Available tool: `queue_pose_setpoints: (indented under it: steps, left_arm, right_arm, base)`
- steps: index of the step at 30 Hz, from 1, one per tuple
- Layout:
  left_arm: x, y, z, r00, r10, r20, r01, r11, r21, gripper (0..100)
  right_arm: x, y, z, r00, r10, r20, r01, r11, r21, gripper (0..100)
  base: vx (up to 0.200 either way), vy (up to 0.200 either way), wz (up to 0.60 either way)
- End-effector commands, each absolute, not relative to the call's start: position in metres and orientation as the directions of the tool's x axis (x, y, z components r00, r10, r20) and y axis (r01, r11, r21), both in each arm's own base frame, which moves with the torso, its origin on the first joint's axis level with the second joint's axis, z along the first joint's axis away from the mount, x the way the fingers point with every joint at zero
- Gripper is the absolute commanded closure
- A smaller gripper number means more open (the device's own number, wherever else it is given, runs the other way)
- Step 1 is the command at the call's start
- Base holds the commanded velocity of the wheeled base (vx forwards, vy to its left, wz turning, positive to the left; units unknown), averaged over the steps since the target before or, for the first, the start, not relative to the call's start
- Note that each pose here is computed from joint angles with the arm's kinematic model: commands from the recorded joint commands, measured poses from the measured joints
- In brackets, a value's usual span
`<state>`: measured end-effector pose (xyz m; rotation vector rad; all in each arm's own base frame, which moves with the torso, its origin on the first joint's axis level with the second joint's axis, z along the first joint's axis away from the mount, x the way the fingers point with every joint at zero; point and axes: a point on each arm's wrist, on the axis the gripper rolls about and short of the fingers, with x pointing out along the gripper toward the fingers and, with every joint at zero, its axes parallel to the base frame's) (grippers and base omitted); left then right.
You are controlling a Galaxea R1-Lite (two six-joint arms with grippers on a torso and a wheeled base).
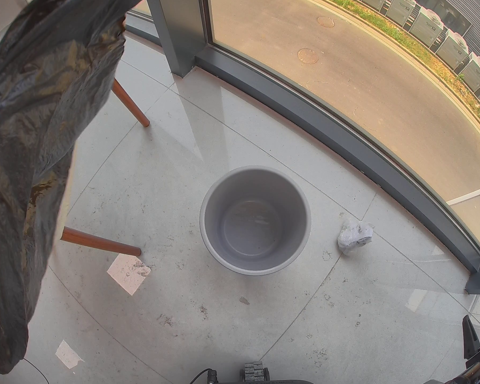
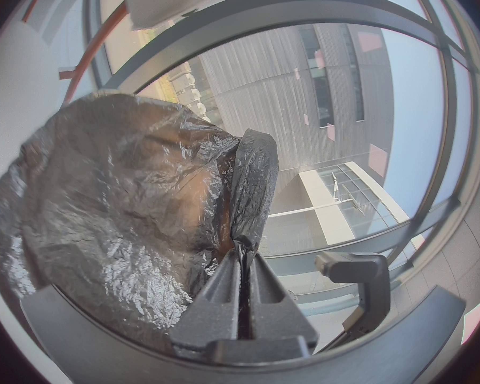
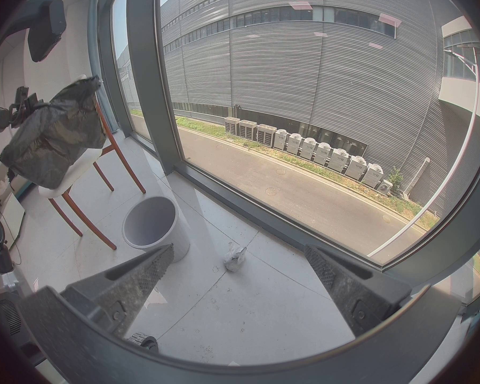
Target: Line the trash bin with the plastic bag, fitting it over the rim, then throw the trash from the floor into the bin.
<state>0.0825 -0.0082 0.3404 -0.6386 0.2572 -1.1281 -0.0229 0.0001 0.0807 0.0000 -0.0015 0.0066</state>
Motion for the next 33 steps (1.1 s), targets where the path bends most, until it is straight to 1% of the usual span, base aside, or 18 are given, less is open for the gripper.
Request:
queue_pose_setpoints:
  steps: [1,7,13,16,21,24,25,26,28,30,31,33]
  left_arm:
    - [0.073,-0.011,0.345,0.397,-0.907,0.14,0.782,0.255,-0.568,100]
    - [0.086,-0.009,0.344,0.4,-0.907,0.134,0.765,0.25,-0.594,100]
    - [0.118,-0.005,0.339,0.4,-0.907,0.129,0.769,0.255,-0.587,100]
    - [0.129,-0.003,0.338,0.399,-0.907,0.134,0.778,0.257,-0.573,100]
    - [0.168,0.002,0.32,0.408,-0.904,0.129,0.801,0.286,-0.527,100]
    - [0.181,0.004,0.314,0.409,-0.904,0.125,0.809,0.296,-0.508,100]
    - [0.195,0.006,0.308,0.41,-0.904,0.124,0.819,0.305,-0.486,100]
    - [0.197,0.005,0.308,0.402,-0.907,0.126,0.826,0.3,-0.477,100]
    - [0.205,-0.005,0.306,0.382,-0.913,0.143,0.841,0.279,-0.464,100]
    - [0.216,-0.02,0.304,0.391,-0.901,0.185,0.842,0.269,-0.467,100]
    - [0.224,-0.035,0.302,0.405,-0.885,0.229,0.842,0.264,-0.47,100]
    - [0.229,-0.072,0.306,0.429,-0.828,0.362,0.851,0.235,-0.47,100]
  right_arm:
    - [-0.023,0.0,0.075,1.0,0.006,0.0,-0.006,1.0,0.0,0]
    - [-0.023,0.0,0.075,1.0,0.006,0.0,-0.006,1.0,0.0,0]
    - [-0.023,0.0,0.076,1.0,0.006,0.002,-0.006,1.0,0.0,0]
    - [-0.023,0.0,0.075,1.0,0.006,0.0,-0.006,1.0,0.0,0]
    - [-0.023,0.0,0.075,1.0,0.006,0.0,-0.006,1.0,0.0,0]
    - [-0.023,0.0,0.075,1.0,0.006,0.0,-0.006,1.0,0.0,0]
    - [-0.023,0.0,0.075,1.0,0.008,0.0,-0.008,1.0,0.0,0]
    - [-0.023,0.0,0.075,1.0,0.006,0.0,-0.006,1.0,0.0,0]
    - [-0.023,0.0,0.075,1.0,0.006,0.0,-0.006,1.0,0.0,0]
    - [-0.023,0.0,0.075,1.0,0.006,0.0,-0.006,1.0,0.0,0]
    - [-0.023,0.0,0.076,1.0,0.006,0.002,-0.006,1.0,0.0,0]
    - [-0.023,0.0,0.076,1.0,0.006,0.002,-0.006,1.0,0.0,0]
  base:
    - [0.0,0.0,0.0]
    - [0.0,0.0,0.0]
    - [0.0,0.0,0.0]
    - [0.0,0.0,0.0]
    - [0.0,0.0,0.0]
    - [0.0,0.0,0.0]
    - [0.0,0.0,0.0]
    - [0.0,0.0,0.0]
    - [0.0,0.0,0.0]
    - [0.0,0.0,0.0]
    - [0.0,0.0,0.0]
    - [0.0,0.0,0.0]
